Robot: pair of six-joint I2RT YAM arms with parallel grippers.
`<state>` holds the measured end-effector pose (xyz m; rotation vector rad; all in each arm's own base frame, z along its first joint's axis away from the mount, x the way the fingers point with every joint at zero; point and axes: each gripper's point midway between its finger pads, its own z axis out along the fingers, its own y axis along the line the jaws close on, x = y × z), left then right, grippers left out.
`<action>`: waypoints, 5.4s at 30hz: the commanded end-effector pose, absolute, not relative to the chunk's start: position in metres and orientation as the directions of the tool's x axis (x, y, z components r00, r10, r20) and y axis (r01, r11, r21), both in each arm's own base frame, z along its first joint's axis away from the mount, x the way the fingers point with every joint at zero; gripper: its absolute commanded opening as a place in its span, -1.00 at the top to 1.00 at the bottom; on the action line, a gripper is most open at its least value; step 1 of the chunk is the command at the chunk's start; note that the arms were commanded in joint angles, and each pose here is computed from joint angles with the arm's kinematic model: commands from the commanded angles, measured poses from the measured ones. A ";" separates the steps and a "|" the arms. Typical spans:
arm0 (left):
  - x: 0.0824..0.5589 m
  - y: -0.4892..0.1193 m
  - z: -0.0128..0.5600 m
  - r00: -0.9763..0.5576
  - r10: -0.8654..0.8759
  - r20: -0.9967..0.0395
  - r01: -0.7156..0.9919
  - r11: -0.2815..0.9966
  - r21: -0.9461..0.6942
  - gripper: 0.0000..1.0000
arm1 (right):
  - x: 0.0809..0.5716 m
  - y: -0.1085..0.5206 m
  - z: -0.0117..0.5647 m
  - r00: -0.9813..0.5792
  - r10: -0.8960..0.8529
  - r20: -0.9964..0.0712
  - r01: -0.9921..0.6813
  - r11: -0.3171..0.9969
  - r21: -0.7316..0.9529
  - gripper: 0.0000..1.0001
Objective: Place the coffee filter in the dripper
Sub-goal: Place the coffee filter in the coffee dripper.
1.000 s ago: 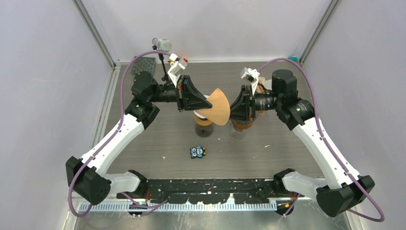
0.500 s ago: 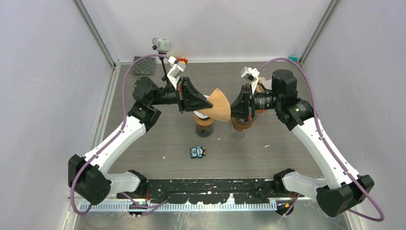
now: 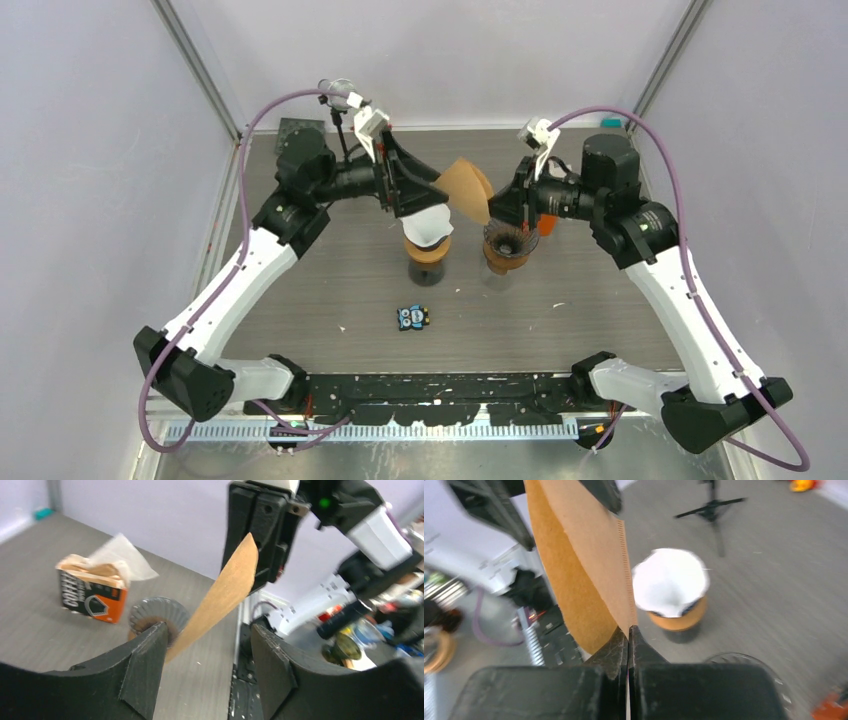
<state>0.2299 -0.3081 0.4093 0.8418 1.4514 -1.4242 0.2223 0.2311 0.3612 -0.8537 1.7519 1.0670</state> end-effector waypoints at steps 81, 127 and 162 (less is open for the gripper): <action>0.357 -0.396 0.342 -0.384 0.149 -0.911 0.651 0.744 -0.153 -0.17 | 0.319 0.180 0.332 -0.424 0.055 -0.904 -0.385 0.893 0.235 0.99; 0.335 -0.411 0.339 -0.433 0.147 -0.890 0.714 0.659 -0.238 1.00 | 0.322 0.157 0.344 -0.372 0.017 -0.928 -0.320 0.936 0.146 0.22; 0.330 -0.405 0.352 -0.389 0.154 -0.908 0.734 0.647 -0.205 1.00 | 0.344 0.162 0.330 -0.416 -0.037 -0.908 -0.295 0.951 0.096 0.47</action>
